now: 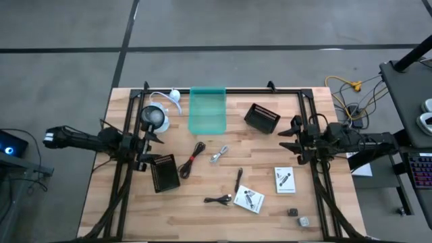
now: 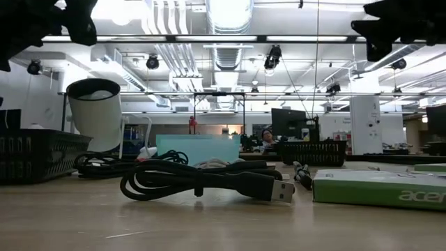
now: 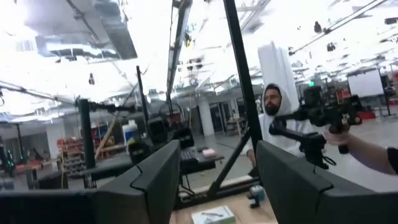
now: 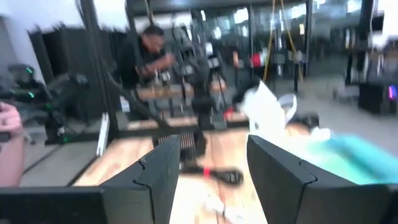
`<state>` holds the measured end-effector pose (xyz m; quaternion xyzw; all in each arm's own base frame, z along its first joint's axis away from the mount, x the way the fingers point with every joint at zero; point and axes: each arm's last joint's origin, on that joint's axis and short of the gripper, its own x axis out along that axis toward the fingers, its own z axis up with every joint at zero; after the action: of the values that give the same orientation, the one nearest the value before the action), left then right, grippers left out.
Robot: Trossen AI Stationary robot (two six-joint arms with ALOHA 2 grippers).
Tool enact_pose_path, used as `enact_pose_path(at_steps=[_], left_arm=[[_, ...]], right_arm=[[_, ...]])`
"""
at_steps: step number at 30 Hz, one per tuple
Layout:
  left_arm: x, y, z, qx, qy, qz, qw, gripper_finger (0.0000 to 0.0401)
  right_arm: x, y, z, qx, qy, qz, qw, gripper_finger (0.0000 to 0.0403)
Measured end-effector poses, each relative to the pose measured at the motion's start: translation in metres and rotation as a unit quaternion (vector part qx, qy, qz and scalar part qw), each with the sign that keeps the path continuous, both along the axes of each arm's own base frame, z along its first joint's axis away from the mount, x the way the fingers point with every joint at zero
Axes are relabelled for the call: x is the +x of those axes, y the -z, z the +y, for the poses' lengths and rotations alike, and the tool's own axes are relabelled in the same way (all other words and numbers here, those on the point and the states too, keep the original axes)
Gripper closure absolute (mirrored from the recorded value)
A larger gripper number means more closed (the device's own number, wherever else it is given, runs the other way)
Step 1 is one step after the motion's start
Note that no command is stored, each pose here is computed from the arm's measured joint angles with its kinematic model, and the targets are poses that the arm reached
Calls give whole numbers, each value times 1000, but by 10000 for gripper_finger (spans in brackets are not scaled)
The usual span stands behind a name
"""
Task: Pick and place items into bin
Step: Put the right white card reader box into the right black bin
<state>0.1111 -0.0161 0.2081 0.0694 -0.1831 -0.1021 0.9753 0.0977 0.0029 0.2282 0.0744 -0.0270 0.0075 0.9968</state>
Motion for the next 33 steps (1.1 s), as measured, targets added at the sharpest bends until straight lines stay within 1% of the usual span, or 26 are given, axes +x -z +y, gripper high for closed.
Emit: enact_pose_path(at_steps=[4,6,9,14,16,18,22,28,33], left_arm=[[5,3,-1,1,0,21,1000,205],[7,3,-1,1,-1,25,1000,205],[8,2,0,-5,-17,19,1000,205],[11,4,4,-26,-83,31,996,205],[12,5,4,-27,-88,35,995,205],[12,6,4,-27,-88,38,995,205],[13,6,4,-26,-88,39,995,205],[12,6,4,-26,-88,38,995,205],[13,6,4,-23,-89,41,995,205]], right_arm=[[8,-12,-2,47,38,75,995,232],[13,-18,-3,67,60,115,989,232],[23,-29,-3,98,73,167,978,232],[42,-39,-2,168,101,252,948,232],[50,-38,-2,195,115,282,932,232],[58,-38,-1,230,130,297,918,232],[72,-28,0,296,167,341,876,232],[85,-12,9,395,217,401,798,232],[95,-3,23,451,235,426,748,232]])
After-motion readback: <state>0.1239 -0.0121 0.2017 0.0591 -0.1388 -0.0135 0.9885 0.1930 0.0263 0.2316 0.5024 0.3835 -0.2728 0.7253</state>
